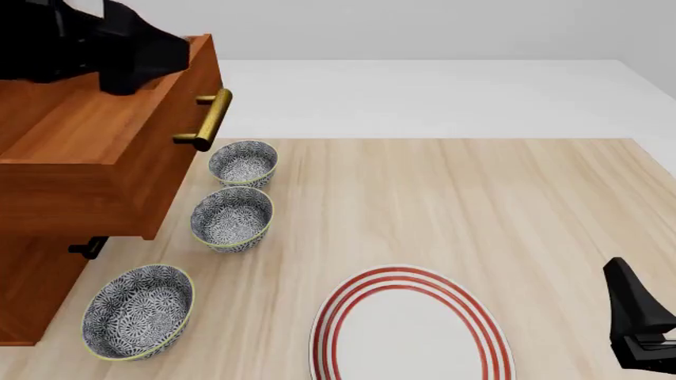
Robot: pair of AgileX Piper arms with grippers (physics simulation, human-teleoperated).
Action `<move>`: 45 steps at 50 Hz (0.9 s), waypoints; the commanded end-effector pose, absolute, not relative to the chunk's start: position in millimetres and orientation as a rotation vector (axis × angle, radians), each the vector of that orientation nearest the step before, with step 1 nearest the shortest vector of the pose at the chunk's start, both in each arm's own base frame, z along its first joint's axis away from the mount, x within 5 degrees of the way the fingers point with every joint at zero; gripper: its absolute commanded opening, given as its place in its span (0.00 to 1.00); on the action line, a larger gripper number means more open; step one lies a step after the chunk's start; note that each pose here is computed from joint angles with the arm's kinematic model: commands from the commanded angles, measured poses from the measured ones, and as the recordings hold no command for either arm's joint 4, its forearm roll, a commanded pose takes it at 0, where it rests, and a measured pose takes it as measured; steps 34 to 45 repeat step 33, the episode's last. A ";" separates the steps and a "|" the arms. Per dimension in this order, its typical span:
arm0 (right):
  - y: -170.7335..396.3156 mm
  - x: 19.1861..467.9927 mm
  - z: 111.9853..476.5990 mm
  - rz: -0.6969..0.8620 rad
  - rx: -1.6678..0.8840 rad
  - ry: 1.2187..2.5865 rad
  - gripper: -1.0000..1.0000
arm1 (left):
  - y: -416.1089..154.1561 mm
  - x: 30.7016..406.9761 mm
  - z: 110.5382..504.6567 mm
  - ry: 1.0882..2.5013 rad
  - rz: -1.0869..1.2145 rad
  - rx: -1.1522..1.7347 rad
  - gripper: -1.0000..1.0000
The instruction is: Open the top drawer of the cabinet.
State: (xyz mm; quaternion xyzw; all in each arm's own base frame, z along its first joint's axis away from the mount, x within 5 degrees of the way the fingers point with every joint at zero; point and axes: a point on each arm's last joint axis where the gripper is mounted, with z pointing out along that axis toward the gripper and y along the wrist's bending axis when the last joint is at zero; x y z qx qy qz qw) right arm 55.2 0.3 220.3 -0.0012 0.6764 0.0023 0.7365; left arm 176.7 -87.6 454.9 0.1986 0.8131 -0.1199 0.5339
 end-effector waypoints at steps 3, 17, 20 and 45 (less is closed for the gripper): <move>0.3 55.2 220.3 0.005 -0.003 1.486 1.00 | -89.3 166.8 451.7 1.931 -0.307 0.502 1.00; 0.3 55.2 220.3 0.005 -0.003 1.486 1.00 | -88.9 165.6 451.2 1.925 -0.309 0.501 1.00; 0.3 55.2 220.3 0.005 -0.003 1.486 1.00 | -88.2 167.9 451.7 1.924 -0.304 0.491 1.00; 0.3 55.2 220.3 0.005 -0.003 1.486 1.00 | -86.7 170.7 454.7 1.917 -0.294 0.481 1.00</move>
